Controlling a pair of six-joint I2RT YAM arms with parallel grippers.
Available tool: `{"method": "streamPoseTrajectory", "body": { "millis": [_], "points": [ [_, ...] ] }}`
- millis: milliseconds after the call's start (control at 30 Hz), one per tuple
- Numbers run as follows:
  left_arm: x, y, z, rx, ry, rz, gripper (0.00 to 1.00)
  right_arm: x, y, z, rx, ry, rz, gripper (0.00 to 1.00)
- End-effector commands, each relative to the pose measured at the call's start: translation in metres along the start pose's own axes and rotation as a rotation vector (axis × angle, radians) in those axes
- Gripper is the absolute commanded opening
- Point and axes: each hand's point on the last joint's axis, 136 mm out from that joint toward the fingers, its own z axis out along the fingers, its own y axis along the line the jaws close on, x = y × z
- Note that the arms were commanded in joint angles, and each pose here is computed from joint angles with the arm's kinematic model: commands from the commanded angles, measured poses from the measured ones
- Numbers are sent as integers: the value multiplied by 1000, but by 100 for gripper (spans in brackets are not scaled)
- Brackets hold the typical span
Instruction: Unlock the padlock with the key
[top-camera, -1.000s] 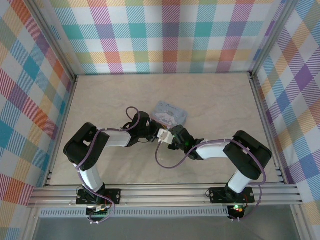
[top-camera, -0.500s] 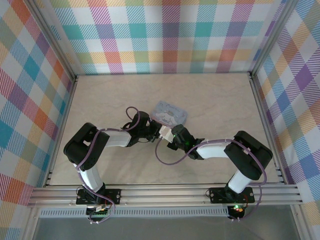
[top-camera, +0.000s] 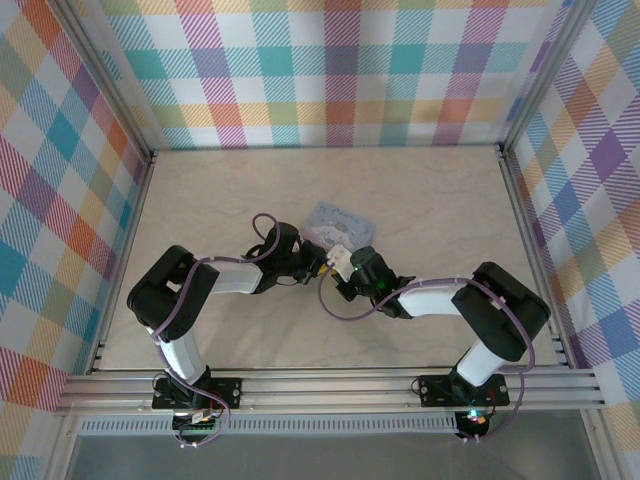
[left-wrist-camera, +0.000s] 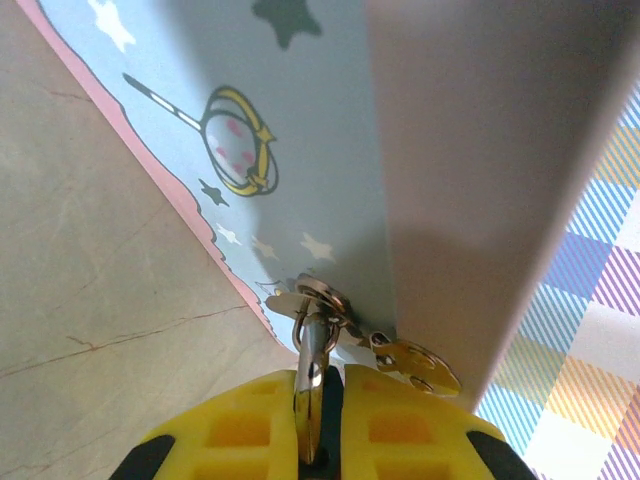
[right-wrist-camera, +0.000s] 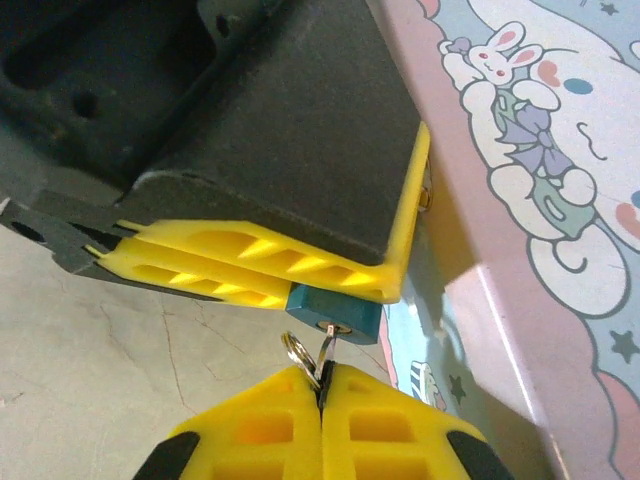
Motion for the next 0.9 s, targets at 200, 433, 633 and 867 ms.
{"method": "streamPoseTrajectory", "body": {
  "millis": [200, 433, 633, 867],
  "points": [
    [7, -15, -1, 31, 19, 20, 7, -10, -3, -3, -26, -26, 108, 0],
    [6, -13, -4, 12, 10, 37, 26, 2, -4, -4, -30, -6, 160, 0],
    [5, -10, -13, -6, -5, 46, 40, 11, 0, -6, -62, -1, 203, 0],
    [-3, -14, -31, -17, -42, 77, 55, 16, 5, -10, -98, -6, 247, 0]
  ]
}}
